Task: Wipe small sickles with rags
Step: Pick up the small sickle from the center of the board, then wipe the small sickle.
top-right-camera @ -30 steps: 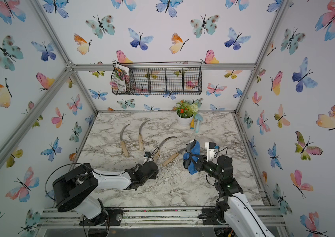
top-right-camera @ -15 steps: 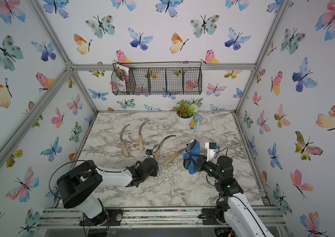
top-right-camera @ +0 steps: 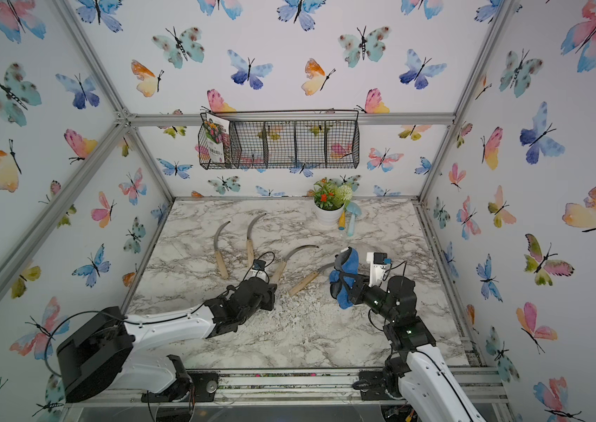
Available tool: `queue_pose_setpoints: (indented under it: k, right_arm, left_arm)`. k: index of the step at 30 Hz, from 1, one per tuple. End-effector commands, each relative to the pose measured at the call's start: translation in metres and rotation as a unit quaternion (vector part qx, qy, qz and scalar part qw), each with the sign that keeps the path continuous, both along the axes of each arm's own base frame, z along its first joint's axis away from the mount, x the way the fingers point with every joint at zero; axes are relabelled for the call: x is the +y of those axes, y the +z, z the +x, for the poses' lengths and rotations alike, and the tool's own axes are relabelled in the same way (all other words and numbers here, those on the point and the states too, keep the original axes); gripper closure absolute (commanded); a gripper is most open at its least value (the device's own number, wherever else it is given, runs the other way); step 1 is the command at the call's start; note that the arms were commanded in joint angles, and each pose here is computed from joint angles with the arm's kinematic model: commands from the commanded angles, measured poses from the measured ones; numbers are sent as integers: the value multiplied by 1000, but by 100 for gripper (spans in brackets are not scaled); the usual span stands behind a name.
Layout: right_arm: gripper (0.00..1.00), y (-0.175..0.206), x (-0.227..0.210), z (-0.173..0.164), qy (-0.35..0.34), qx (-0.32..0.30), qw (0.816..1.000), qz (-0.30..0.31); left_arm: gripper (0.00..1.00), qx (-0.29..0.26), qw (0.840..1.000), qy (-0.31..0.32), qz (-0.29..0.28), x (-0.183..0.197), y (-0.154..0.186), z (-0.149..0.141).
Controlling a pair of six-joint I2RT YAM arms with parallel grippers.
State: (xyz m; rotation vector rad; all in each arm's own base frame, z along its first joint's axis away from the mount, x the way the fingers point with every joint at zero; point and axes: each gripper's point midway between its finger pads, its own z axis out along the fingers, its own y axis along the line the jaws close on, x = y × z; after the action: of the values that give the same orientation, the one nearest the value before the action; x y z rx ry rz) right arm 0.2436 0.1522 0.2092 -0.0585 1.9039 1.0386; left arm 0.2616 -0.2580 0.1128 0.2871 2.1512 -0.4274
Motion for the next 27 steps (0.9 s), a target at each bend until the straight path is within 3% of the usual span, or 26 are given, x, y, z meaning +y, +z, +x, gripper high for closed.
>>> queue_pose_setpoints:
  k: [1, 5, 8, 14, 22, 27]
  right_arm:
    - [98, 26, -8, 1, -20, -37, 999, -16]
    - [98, 46, -6, -7, -5, -55, 998, -18]
    - [98, 59, -4, -15, 6, -68, 998, -10]
    - [98, 74, -2, -27, 20, -83, 996, 5]
    - [98, 37, 14, -5, 52, -30, 998, 6]
    - [98, 13, 23, 12, 57, -1, 998, -3]
  left_arm:
    - [100, -70, 995, -76, 0, -17, 36, -8]
    - [100, -113, 988, -102, 19, -29, 49, -21]
    - [100, -145, 977, -156, -4, -45, 57, -34]
    - [100, -162, 962, -218, 10, -70, 56, -39]
    - [100, -208, 937, -281, -5, -98, 62, -47]
    - [100, -226, 921, -316, 17, -116, 54, -51]
